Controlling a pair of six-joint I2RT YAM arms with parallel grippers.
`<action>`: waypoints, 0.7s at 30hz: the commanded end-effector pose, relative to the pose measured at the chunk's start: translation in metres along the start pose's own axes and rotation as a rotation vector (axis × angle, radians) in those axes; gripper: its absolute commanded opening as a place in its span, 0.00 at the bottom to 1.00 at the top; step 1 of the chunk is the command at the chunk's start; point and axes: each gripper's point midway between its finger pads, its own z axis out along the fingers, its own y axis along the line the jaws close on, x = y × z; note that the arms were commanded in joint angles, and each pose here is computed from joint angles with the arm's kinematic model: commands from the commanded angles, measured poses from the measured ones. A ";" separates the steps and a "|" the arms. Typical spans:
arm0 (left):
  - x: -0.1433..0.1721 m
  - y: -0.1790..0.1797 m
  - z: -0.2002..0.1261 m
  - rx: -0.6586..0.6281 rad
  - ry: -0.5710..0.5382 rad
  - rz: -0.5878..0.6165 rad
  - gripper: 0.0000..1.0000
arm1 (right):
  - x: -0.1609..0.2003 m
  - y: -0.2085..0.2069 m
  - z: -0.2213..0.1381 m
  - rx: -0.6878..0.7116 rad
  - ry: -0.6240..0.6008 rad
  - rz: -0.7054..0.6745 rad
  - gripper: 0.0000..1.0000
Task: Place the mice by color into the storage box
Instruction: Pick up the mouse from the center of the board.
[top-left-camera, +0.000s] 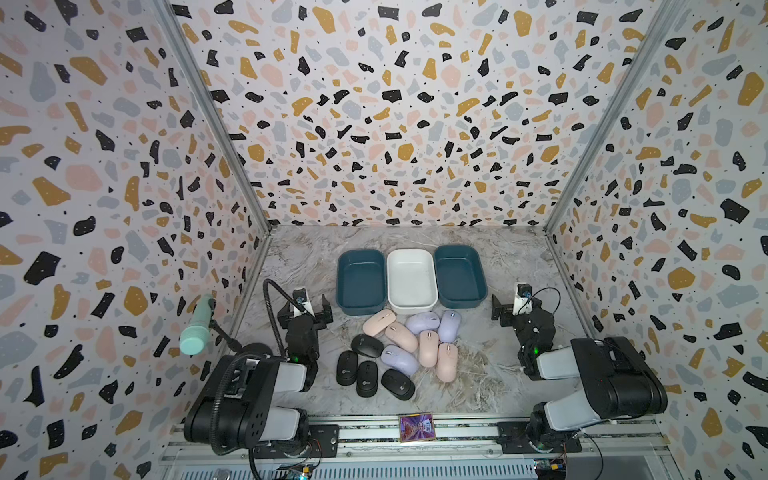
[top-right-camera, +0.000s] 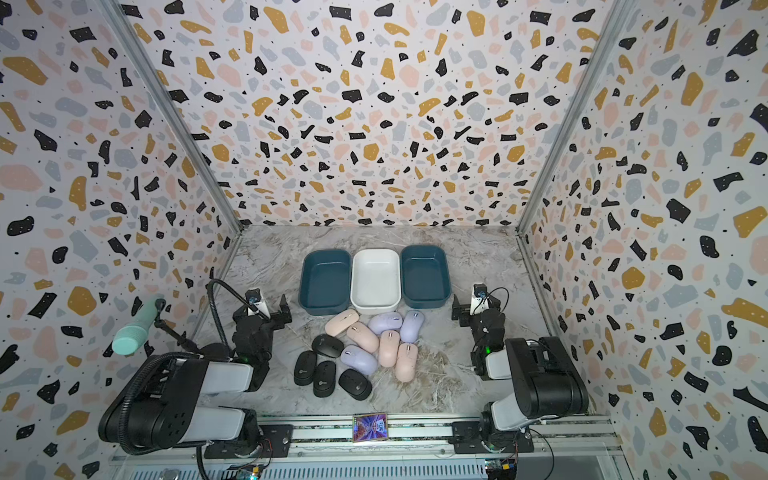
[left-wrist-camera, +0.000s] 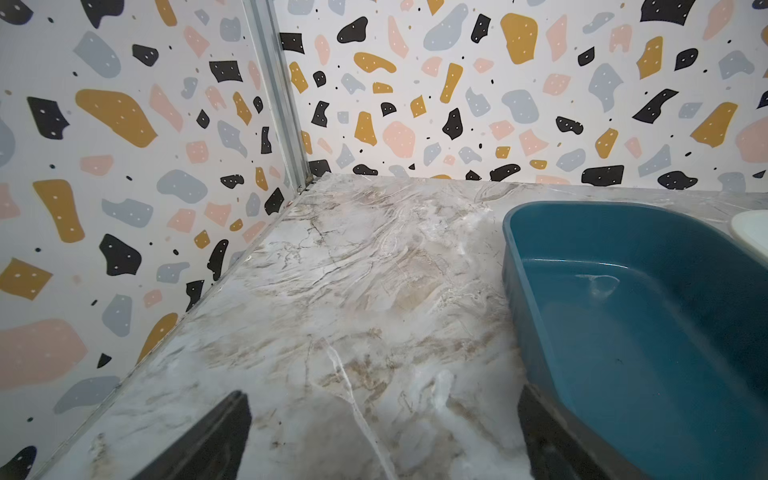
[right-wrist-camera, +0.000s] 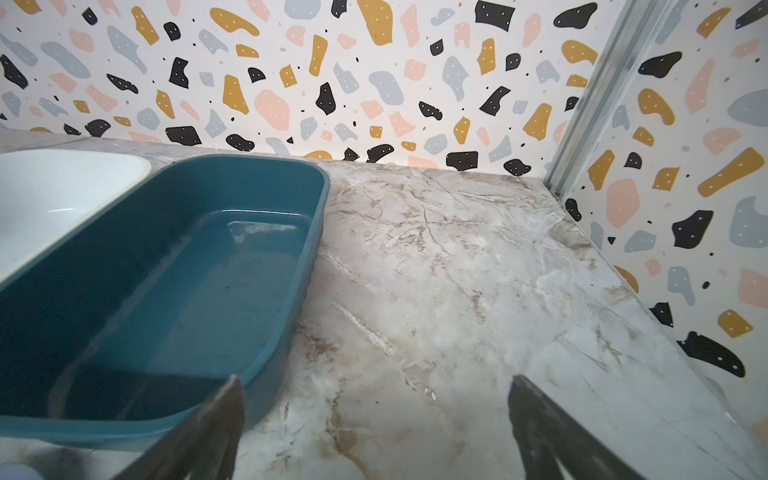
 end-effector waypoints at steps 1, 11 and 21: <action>-0.017 0.002 0.003 -0.010 -0.058 -0.012 0.99 | -0.012 -0.003 0.003 0.013 -0.038 -0.003 0.99; -0.017 0.002 0.003 -0.009 -0.058 -0.011 0.99 | -0.012 -0.003 0.003 0.013 -0.037 -0.002 0.99; -0.017 0.002 0.003 -0.009 -0.057 -0.011 0.99 | -0.012 -0.004 0.004 0.015 -0.037 -0.001 0.99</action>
